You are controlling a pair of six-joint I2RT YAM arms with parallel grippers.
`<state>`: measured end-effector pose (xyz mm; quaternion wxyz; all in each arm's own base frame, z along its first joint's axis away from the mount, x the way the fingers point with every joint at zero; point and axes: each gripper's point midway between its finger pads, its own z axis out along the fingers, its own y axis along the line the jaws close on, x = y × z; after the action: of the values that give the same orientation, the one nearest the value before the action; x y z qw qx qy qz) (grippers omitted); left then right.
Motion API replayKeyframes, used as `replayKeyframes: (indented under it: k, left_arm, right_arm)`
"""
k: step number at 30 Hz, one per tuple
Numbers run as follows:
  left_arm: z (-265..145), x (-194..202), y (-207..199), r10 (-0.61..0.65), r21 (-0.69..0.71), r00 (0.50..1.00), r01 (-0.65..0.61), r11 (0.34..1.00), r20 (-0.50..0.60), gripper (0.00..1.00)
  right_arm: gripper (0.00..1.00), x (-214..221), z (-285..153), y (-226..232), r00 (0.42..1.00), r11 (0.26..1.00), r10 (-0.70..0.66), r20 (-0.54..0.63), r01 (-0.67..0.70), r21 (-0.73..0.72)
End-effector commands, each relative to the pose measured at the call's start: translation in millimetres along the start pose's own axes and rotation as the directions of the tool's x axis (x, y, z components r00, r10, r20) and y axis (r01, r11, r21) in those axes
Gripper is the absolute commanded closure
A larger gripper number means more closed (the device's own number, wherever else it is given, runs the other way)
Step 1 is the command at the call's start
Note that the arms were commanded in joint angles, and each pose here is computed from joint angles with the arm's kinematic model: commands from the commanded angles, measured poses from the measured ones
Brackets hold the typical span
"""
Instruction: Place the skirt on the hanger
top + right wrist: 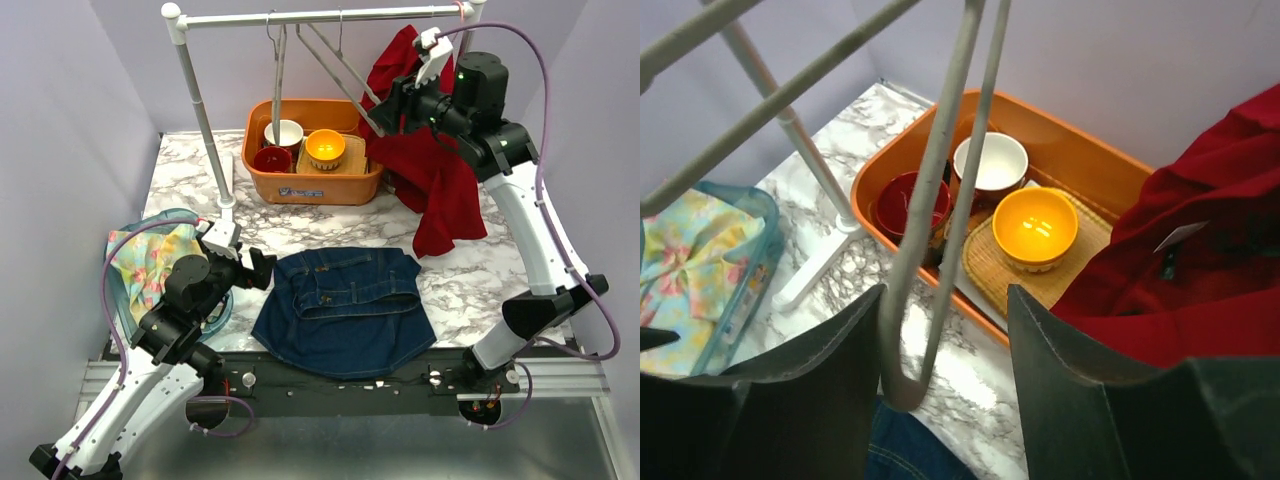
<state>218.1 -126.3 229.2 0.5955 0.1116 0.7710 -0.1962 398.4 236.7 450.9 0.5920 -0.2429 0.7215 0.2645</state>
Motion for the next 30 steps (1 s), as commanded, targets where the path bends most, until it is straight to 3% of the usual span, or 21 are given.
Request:
replayKeyframes:
  k: [1, 2, 6, 7, 10, 20, 30]
  left_arm:
    - [1.3, -5.1, 3.1, 0.01, -0.015, 1.0, -0.009, 1.0, 0.023, 0.01]
    - [1.1, -5.8, 2.7, 0.009, -0.014, 1.0, -0.009, 1.0, 0.024, 0.01]
    - [0.6, -6.3, 2.3, 0.009, -0.012, 1.0, -0.009, 1.0, 0.027, 0.01]
    - [0.5, -6.0, 2.7, 0.009, -0.013, 1.0, -0.009, 1.0, 0.027, 0.01]
    - [0.7, -5.6, 2.5, 0.009, -0.011, 1.0, -0.009, 1.0, 0.027, 0.01]
    - [0.8, -6.0, 2.2, 0.009, -0.01, 1.0, -0.008, 1.0, 0.028, 0.01]
    - [-1.0, -8.8, 0.0, 0.013, 0.005, 0.999, -0.013, 1.0, 0.043, 0.01]
  right_arm:
    - [0.52, -5.6, 13.1, -18.1, 0.997, 0.988, -0.078, 0.014, 0.075, 0.138]
    - [0.53, -6.1, 14.0, -19.6, 0.996, 0.985, -0.09, 0.013, 0.087, 0.15]
    - [0.76, -9.4, 17.2, -17.0, 0.991, 0.975, -0.133, 0.016, 0.128, 0.184]
    - [0.89, -10.5, 17.8, -17.0, 0.991, 0.973, -0.136, 0.018, 0.13, 0.192]
    - [0.99, -18.2, 16.5, -16.5, 0.989, 0.97, -0.143, 0.036, 0.133, 0.202]
    - [0.99, -51.4, -11.3, -14.4, 0.977, 0.959, -0.178, 0.118, 0.145, 0.245]
    - [0.99, -29.3, -45.9, -0.5, 0.968, 0.958, -0.229, 0.103, 0.205, 0.203]
